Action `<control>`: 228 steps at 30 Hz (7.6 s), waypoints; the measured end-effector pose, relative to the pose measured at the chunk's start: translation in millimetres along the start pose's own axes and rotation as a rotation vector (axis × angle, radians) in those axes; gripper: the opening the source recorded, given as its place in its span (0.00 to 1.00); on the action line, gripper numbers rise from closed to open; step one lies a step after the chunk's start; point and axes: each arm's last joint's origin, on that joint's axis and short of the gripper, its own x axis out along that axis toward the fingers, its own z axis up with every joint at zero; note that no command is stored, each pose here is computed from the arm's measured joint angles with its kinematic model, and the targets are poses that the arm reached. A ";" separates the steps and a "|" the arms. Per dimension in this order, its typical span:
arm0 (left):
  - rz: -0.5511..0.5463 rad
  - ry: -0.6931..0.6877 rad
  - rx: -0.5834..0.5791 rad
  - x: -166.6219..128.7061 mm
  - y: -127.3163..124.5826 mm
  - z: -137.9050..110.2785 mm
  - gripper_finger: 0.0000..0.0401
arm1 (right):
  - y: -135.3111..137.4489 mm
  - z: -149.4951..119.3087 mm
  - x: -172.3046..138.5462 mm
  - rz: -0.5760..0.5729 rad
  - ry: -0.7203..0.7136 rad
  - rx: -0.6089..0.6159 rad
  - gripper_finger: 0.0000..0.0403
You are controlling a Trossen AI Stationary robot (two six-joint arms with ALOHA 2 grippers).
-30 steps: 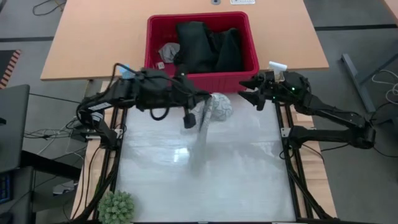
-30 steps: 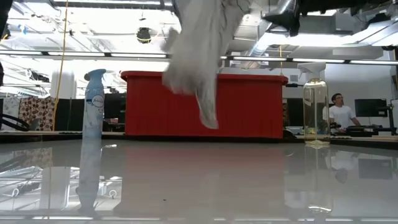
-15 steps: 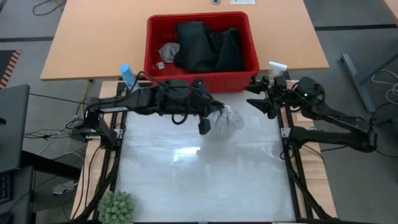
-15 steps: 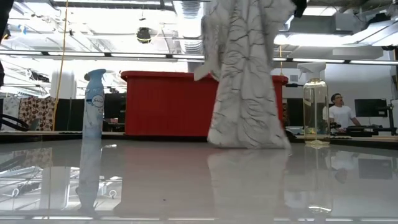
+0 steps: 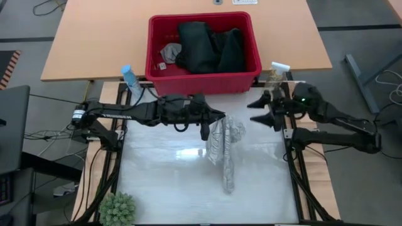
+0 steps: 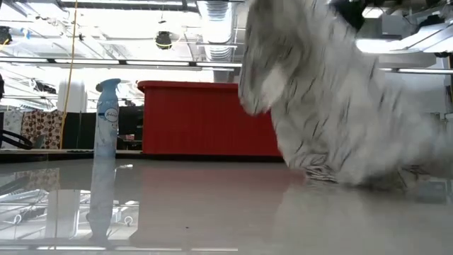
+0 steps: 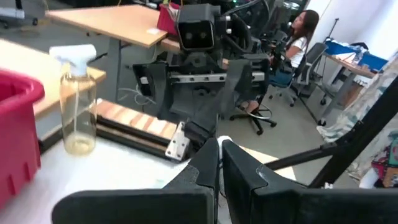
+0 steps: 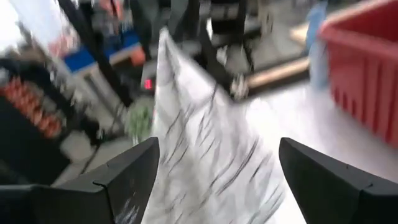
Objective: Fold laundry
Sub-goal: Fold the white-patterned shirt
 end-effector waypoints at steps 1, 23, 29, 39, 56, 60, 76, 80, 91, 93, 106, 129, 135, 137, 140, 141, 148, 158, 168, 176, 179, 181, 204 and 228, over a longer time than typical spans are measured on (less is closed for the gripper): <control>0.000 0.000 -0.011 -2.5 0.2 -1.6 0.00 | -0.4 -3.8 1.7 -0.002 0.038 0.003 0.88; -0.047 -0.086 0.075 -15.3 -10.8 8.2 0.00 | -15.1 -27.1 62.0 -0.017 0.257 0.126 0.88; -0.050 -0.119 0.138 -28.2 -12.2 19.8 0.00 | -17.9 -31.1 69.8 -0.026 0.286 0.222 0.88; -0.046 -0.112 0.182 -33.5 -12.2 22.6 0.00 | -15.0 -12.0 82.9 0.061 0.088 0.183 0.86; 0.024 -0.079 0.230 -32.5 -7.8 19.1 0.00 | -12.5 -11.6 104.2 0.045 -0.001 0.101 0.07; 0.175 0.004 0.271 -32.9 2.2 12.0 0.00 | -15.2 -3.8 92.7 -0.060 -0.071 0.075 0.07; 0.449 0.161 0.459 -35.1 86.5 23.5 0.00 | -37.4 52.1 37.1 -0.242 -0.280 -0.050 0.07; 0.385 0.199 0.513 -36.1 80.5 25.3 0.00 | -21.7 64.7 35.1 -0.133 -0.217 -0.068 0.07; 0.132 0.789 0.436 -18.8 55.5 -63.2 0.00 | 3.6 -24.9 83.0 -0.065 0.382 0.079 0.07; 0.072 0.884 0.426 -11.3 50.6 -83.3 0.00 | 7.5 -40.1 94.0 -0.043 0.448 0.083 0.07; -0.198 1.223 0.328 22.6 35.8 -180.3 0.07 | 42.7 -129.4 146.0 0.230 0.909 0.038 0.15; -0.253 0.915 0.308 49.1 30.7 -162.9 0.46 | 104.0 -172.3 135.9 0.311 1.062 -0.085 0.55; -0.250 0.769 0.267 60.0 56.0 -156.3 0.45 | 96.1 -171.4 139.0 -0.028 0.933 -0.169 0.60; -0.311 0.757 0.207 60.6 68.2 -154.9 0.45 | 83.7 -167.4 141.8 -0.119 0.916 -0.165 0.60; -0.365 0.762 0.151 57.9 83.8 -159.2 0.45 | 62.7 -160.2 145.8 -0.195 0.918 -0.143 0.59; -0.365 0.775 0.139 56.2 87.9 -161.9 0.45 | 55.2 -157.6 146.8 -0.217 0.920 -0.136 0.59; -0.389 0.805 0.252 50.8 75.6 -178.8 0.45 | 16.7 -145.8 147.3 -0.262 0.968 -0.216 0.59; -0.328 0.798 0.368 55.0 67.1 -193.0 0.45 | 3.8 -143.3 145.7 -0.167 1.026 -0.294 0.59; -0.333 0.838 0.355 58.6 69.3 -207.1 0.45 | -9.1 -170.6 162.4 -0.138 1.136 -0.301 0.59; -0.320 0.860 0.375 61.7 69.7 -220.4 0.45 | -13.7 -181.5 170.4 -0.146 1.172 -0.291 0.59; -0.319 0.856 0.363 63.9 70.5 -223.7 0.45 | -11.8 -177.0 170.5 -0.137 1.158 -0.287 0.54; -0.320 0.848 0.359 66.4 71.1 -226.4 0.45 | -10.2 -173.0 170.1 -0.130 1.146 -0.285 0.50; -0.194 0.911 0.406 64.0 75.2 -234.4 0.01 | -2.6 -145.7 176.4 -0.122 1.120 -0.239 0.05; 0.312 0.754 0.913 65.9 114.1 0.6 0.00 | -22.5 48.8 69.1 -0.873 0.899 -0.573 0.05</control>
